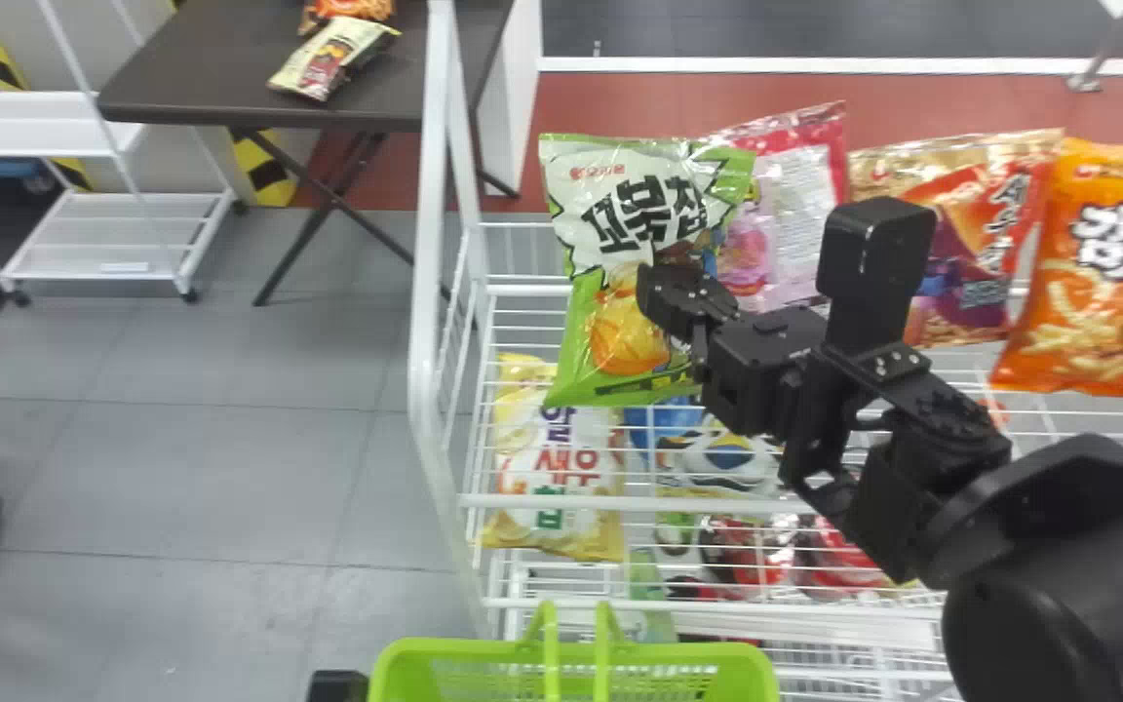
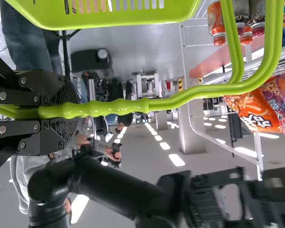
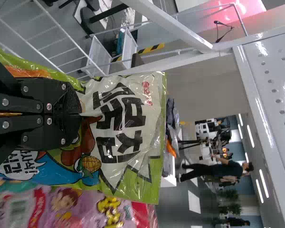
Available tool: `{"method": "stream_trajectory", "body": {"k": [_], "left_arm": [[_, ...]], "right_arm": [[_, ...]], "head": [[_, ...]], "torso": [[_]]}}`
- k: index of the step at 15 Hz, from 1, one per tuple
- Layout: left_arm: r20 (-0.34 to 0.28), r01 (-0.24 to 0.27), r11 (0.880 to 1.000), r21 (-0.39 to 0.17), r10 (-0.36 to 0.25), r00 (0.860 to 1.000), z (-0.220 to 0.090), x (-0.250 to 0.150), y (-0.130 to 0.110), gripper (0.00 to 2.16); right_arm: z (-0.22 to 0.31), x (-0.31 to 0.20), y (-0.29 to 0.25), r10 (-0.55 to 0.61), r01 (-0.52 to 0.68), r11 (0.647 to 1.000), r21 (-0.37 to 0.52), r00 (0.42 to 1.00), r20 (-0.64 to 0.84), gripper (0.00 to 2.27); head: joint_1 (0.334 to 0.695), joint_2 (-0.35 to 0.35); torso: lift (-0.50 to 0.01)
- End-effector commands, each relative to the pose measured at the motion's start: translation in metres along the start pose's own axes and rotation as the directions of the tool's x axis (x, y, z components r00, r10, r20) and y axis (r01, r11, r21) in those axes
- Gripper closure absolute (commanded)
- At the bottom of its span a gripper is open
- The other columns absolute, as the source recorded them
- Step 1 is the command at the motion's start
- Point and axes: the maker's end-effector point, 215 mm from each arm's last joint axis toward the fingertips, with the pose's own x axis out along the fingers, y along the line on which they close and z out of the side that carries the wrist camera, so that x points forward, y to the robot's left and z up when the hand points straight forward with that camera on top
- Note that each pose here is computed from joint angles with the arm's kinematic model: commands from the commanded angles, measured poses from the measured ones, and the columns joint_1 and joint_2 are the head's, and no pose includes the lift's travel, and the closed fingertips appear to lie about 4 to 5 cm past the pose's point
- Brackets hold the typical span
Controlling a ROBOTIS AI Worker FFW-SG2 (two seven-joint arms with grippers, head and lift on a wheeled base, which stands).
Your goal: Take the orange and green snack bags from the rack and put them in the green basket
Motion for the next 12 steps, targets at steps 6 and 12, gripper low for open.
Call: {"method": "stream_trajectory", "body": {"k": [6,12], "left_arm": [[-0.015,0.0,1.0,0.001,0.0,1.0,-0.004,0.008,0.0,2.0],[-0.002,-0.005,1.0,0.001,0.005,1.0,-0.007,0.006,0.002,2.0]], "right_arm": [[-0.017,-0.112,0.014,0.063,-0.051,0.995,0.085,0.988,-0.144,2.25],[-0.077,-0.19,0.015,0.116,-0.054,0.984,0.171,0.918,-0.378,2.25]], "head": [[0.695,-0.141],[0.695,-0.258]], "torso": [[0.0],[0.0]]}}
